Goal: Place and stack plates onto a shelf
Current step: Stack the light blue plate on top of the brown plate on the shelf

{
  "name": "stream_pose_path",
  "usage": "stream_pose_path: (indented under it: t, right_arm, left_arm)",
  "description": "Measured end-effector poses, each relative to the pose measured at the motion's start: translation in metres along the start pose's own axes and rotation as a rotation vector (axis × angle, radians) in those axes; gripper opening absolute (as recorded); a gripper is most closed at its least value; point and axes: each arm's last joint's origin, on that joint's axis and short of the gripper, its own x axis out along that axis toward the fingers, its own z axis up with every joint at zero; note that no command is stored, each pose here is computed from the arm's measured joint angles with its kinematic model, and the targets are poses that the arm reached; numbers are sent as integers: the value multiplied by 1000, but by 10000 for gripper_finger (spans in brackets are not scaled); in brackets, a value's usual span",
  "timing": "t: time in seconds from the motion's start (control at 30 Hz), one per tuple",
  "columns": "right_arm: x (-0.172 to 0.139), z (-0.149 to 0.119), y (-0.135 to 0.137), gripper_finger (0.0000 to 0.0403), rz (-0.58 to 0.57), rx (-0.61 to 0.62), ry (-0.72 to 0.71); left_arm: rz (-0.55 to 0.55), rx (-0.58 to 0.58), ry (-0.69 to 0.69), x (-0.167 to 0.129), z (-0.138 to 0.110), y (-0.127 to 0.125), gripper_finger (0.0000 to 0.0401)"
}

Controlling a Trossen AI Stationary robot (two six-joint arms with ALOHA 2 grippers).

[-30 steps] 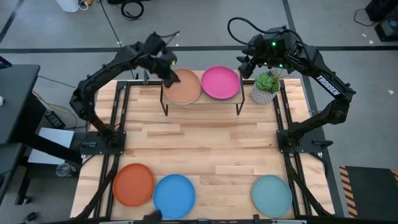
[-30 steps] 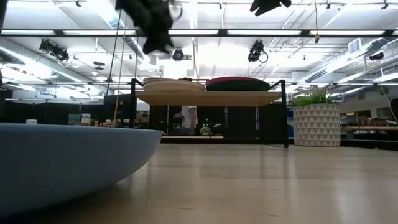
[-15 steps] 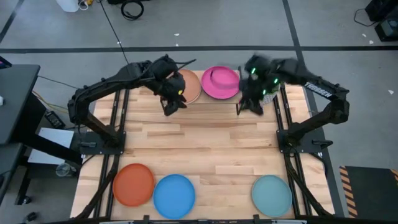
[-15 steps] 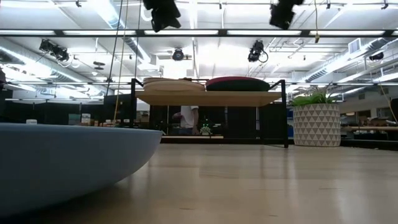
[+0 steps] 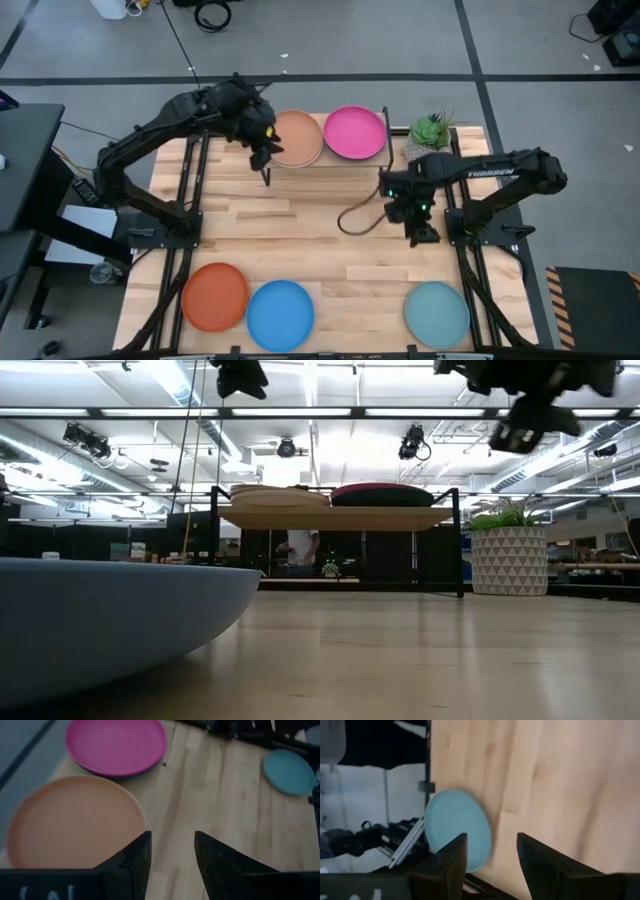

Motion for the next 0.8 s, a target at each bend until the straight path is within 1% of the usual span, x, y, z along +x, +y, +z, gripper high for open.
stream_pose_path:
  t: [0.2, 0.27, 0.33, 0.4, 0.5, 0.63, 0.8]
  right_arm:
    - [44, -8, 7, 178, 33, 16, 57]
    - [60, -12, 13, 178, 32, -5, 84]
    - [76, -17, 17, 181, -18, -39, 105]
    - [90, -23, 20, 186, -95, -71, 123]
    - [108, -33, 21, 202, -192, -75, 140]
    - [126, -45, 21, 230, -187, -71, 164]
    - [143, -57, 21, 254, -178, -92, 171]
  left_arm:
    - [52, -21, -68, -25, -3, 7, 155]
    - [67, -28, -84, -32, -5, 9, 155]
    - [77, -35, -92, -35, -6, 11, 155]
    - [84, -45, -93, -36, -6, 13, 155]
    - [89, -49, -93, -36, -6, 15, 155]
    - [91, -19, -92, -36, -6, 15, 155]
    - [90, -19, -92, -36, -6, 15, 155]
